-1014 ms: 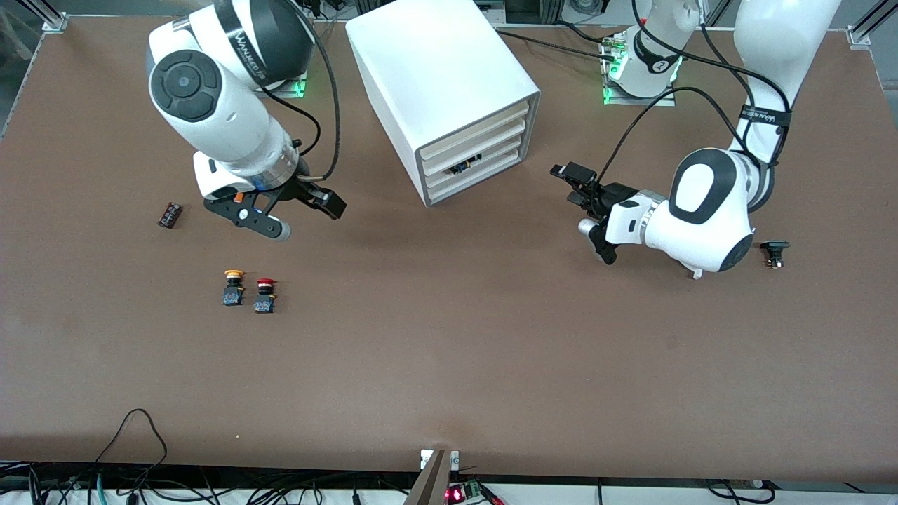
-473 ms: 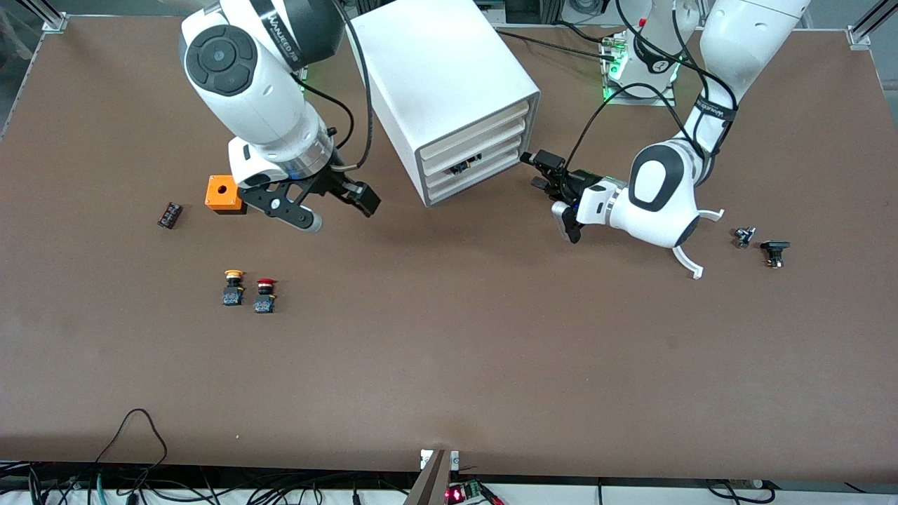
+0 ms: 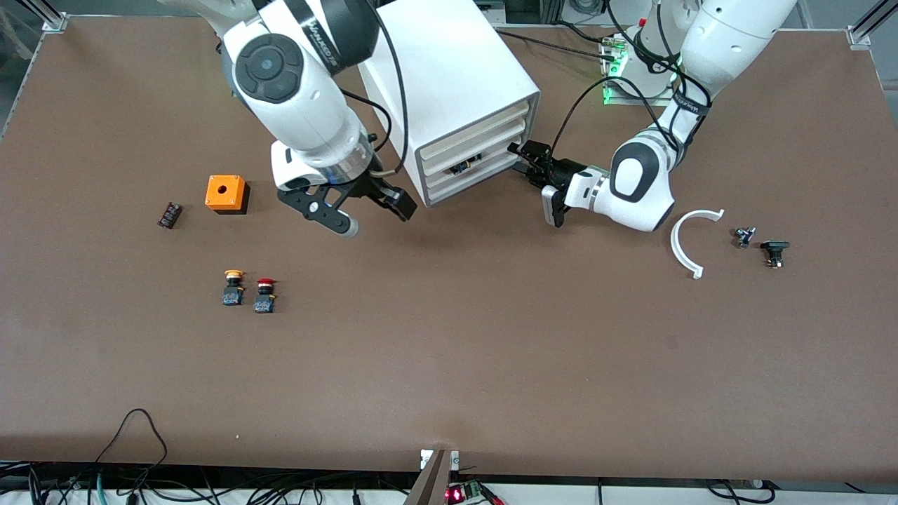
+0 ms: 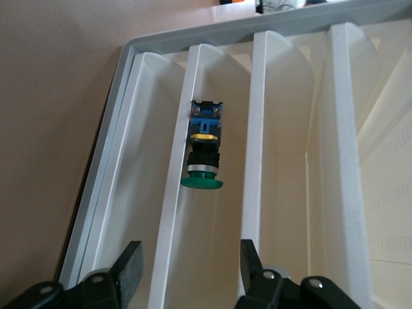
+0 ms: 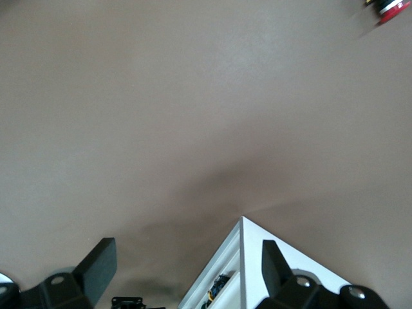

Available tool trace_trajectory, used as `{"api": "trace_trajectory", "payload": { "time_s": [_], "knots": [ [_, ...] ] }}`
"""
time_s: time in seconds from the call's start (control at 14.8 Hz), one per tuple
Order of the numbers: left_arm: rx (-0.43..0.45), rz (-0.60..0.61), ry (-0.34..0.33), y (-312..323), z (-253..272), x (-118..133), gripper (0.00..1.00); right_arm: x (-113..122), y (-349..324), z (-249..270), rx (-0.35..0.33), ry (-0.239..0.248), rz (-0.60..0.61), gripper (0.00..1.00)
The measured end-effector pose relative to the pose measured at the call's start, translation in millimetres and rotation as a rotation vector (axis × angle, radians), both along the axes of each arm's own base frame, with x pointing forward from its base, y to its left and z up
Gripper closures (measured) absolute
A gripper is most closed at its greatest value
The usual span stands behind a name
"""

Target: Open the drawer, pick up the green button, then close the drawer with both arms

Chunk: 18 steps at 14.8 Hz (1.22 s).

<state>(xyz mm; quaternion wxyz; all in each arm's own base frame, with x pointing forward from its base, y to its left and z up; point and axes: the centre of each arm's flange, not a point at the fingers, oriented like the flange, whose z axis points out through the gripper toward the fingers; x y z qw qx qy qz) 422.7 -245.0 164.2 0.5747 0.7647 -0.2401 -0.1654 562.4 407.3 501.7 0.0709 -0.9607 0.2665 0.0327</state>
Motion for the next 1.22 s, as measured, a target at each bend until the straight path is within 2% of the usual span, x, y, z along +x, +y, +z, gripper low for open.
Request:
{"api": "trace_trajectory", "payload": {
  "time_s": [0.27, 0.34, 0.47, 0.68, 0.74, 1.08, 1.22],
  "knots": [
    [-0.075, 0.023, 0.001, -9.0, -25.4, -16.3, 0.36, -8.4, 33.8, -8.9, 0.000, 0.009, -0.067, 0.00],
    [-0.091, 0.028, -0.002, -10.9, -30.6, -19.1, 0.43, -8.8, 39.8, -8.1, 0.004, 0.008, -0.086, 0.00],
    [-0.115, 0.037, -0.003, -13.3, -40.9, -24.6, 0.47, -7.9, 46.7, -6.9, 0.009, 0.005, -0.113, 0.00],
    [-0.124, 0.056, 0.017, -22.1, -51.0, -36.5, 0.79, -6.2, 53.7, -6.6, 0.018, -0.001, -0.151, 0.00],
    [-0.116, 0.060, 0.007, -23.0, -52.8, -37.7, 0.86, -5.2, 56.7, -6.0, 0.023, -0.004, -0.163, 0.00],
    [-0.122, 0.059, -0.008, -22.1, -52.8, -36.9, 0.85, -0.4, 75.8, -4.7, 0.060, -0.024, -0.232, 0.00],
    [-0.117, 0.071, -0.023, -17.0, -51.6, -29.0, 0.86, 0.2, 81.5, -7.1, 0.077, -0.029, -0.259, 0.00]
  ]
}}
